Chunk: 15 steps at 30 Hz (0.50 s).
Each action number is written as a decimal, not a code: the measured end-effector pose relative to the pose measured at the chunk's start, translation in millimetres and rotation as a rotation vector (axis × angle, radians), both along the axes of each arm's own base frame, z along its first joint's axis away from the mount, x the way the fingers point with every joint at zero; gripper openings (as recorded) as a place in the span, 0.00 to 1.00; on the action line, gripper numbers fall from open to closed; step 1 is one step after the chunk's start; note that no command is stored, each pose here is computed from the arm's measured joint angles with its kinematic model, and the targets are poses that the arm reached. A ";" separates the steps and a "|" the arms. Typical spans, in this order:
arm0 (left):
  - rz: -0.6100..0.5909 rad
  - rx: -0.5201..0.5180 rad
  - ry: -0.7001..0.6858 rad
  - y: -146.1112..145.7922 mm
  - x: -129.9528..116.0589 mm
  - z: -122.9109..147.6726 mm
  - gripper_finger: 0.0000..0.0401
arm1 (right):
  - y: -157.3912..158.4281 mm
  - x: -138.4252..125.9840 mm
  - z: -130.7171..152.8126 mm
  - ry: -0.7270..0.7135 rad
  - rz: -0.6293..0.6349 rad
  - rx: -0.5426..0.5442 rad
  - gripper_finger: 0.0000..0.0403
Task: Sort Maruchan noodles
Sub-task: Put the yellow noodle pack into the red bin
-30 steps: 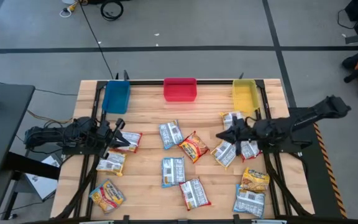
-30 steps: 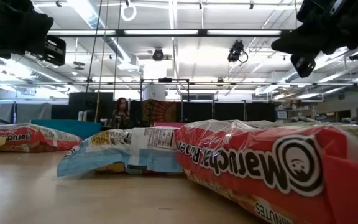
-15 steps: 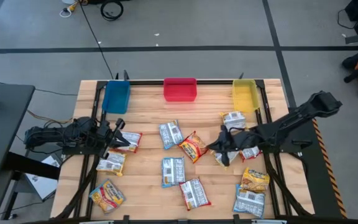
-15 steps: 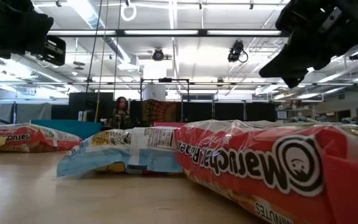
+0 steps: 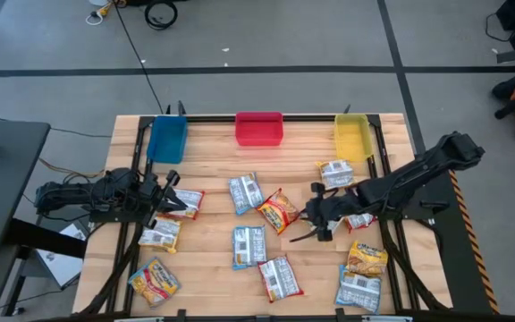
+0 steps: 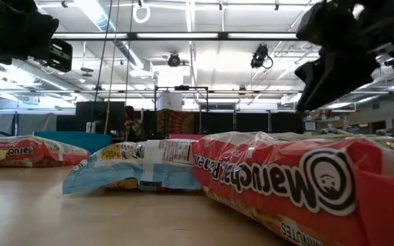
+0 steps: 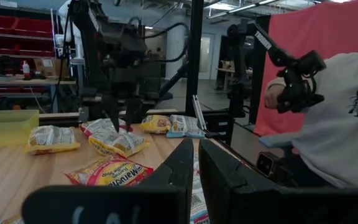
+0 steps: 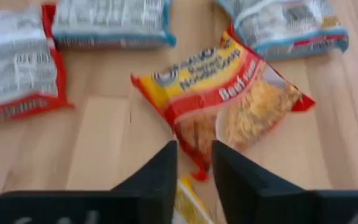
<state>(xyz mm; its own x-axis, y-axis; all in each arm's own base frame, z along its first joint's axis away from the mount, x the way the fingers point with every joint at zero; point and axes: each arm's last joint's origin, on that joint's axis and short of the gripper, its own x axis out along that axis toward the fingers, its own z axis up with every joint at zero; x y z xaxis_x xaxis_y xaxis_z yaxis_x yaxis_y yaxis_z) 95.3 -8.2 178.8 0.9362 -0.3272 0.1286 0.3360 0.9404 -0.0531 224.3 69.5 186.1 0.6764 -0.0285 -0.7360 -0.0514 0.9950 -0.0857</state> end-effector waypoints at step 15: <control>0.000 0.000 0.000 0.0 0.0 0.0 0.08 | 30.0 -5.2 -1.3 0.475 0.362 -0.170 0.61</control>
